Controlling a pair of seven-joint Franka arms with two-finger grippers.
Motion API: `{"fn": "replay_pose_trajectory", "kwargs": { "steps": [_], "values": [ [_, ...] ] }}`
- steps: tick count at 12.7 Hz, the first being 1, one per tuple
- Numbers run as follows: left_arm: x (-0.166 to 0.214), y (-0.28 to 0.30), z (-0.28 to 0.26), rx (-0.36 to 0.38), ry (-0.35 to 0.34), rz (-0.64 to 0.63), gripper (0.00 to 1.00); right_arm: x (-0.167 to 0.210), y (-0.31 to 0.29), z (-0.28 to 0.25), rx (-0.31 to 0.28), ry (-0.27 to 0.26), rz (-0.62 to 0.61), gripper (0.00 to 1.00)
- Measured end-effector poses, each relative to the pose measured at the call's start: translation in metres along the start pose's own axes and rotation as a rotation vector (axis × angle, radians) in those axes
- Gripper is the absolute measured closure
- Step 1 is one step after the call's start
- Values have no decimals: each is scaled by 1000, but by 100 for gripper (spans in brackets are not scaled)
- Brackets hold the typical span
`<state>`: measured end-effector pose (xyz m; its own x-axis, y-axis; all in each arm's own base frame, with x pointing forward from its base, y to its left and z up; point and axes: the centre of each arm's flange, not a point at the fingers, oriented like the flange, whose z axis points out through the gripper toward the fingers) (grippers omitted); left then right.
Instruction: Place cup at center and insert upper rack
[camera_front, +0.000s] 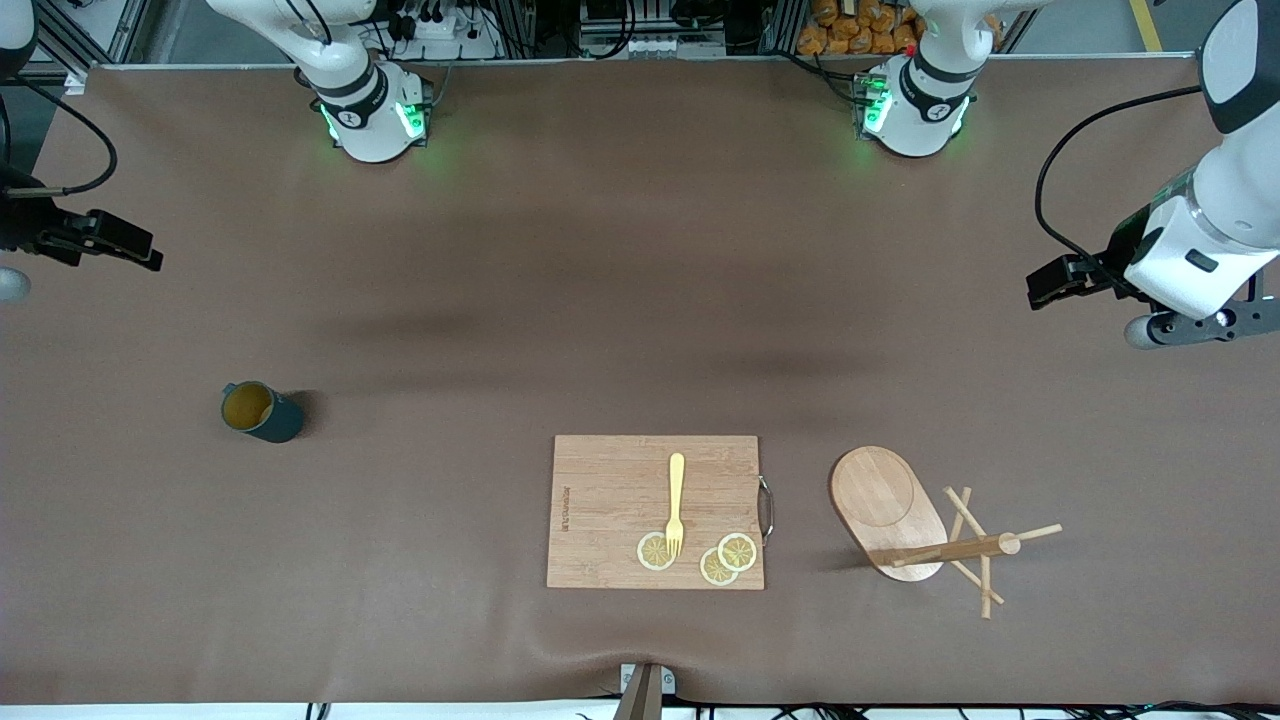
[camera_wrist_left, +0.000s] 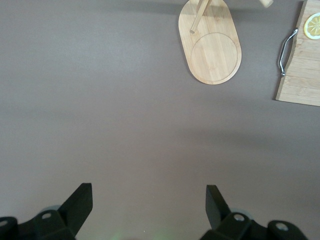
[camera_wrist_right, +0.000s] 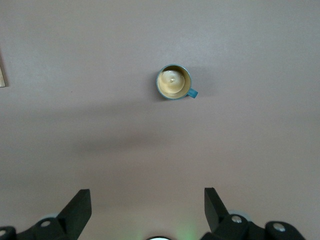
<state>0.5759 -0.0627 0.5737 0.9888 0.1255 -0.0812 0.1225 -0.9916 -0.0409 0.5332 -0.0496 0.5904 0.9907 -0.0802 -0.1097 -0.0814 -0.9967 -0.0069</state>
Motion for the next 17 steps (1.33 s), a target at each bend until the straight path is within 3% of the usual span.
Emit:
{"fn": "replay_pose_trajectory", "kwargs": {
  "steps": [17],
  "values": [
    [3, 1, 7, 1, -13, 14, 0, 1, 14, 2, 4, 2, 6, 0]
  ]
}}
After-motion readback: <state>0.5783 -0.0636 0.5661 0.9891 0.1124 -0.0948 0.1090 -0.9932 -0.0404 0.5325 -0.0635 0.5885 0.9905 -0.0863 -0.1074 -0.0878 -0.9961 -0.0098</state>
